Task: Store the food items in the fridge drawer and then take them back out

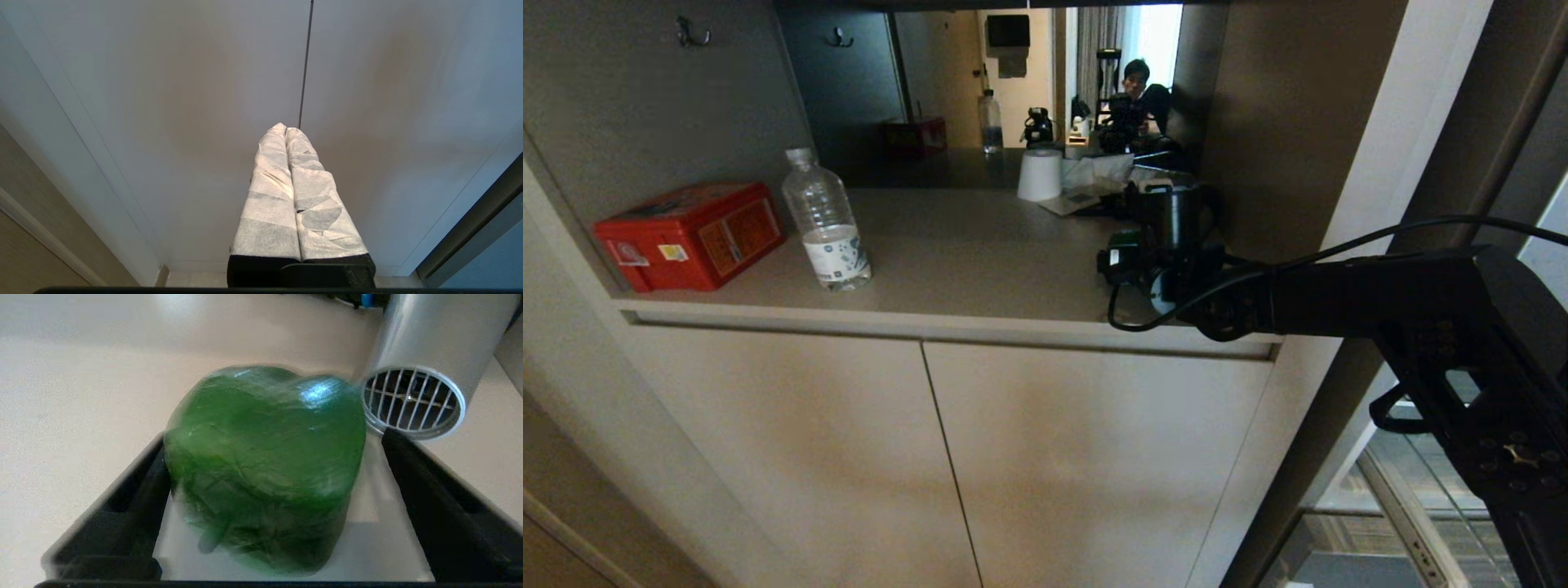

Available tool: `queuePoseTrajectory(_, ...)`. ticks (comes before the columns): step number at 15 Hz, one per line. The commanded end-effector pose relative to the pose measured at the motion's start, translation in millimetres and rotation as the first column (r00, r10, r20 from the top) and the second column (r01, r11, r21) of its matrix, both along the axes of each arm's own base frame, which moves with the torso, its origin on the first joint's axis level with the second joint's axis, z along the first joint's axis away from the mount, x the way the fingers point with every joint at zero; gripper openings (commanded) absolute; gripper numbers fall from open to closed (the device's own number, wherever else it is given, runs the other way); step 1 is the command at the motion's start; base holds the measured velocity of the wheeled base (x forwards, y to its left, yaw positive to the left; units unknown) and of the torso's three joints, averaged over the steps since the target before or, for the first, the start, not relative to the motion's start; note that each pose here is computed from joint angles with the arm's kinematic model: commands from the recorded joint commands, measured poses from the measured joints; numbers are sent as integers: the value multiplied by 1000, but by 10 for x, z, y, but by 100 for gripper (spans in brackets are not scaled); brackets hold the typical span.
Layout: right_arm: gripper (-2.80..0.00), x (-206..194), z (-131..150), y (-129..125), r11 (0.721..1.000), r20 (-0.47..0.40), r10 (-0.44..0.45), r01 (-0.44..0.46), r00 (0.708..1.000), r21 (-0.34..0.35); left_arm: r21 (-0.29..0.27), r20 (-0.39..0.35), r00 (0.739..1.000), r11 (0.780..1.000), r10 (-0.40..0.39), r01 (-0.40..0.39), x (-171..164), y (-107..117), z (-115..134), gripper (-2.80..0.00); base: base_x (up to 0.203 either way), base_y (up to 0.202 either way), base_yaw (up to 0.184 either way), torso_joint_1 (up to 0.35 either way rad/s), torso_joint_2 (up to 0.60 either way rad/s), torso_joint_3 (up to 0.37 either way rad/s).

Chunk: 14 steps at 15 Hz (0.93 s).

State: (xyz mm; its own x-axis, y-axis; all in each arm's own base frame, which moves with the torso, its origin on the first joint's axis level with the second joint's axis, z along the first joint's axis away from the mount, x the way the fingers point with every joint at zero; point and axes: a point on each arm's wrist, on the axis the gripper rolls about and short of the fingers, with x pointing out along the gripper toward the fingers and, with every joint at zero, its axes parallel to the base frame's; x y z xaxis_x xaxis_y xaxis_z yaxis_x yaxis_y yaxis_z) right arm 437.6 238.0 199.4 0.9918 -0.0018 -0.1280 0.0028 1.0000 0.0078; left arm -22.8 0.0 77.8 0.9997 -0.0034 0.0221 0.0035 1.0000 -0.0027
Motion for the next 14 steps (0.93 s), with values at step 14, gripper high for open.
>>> queuePoseTrajectory(14,-280,-1696,817,-658,994,-17,110,-110,994,18,0,-10,1000,1000,0,0,8,0,-29,-280,0,0,0,0,0,0)
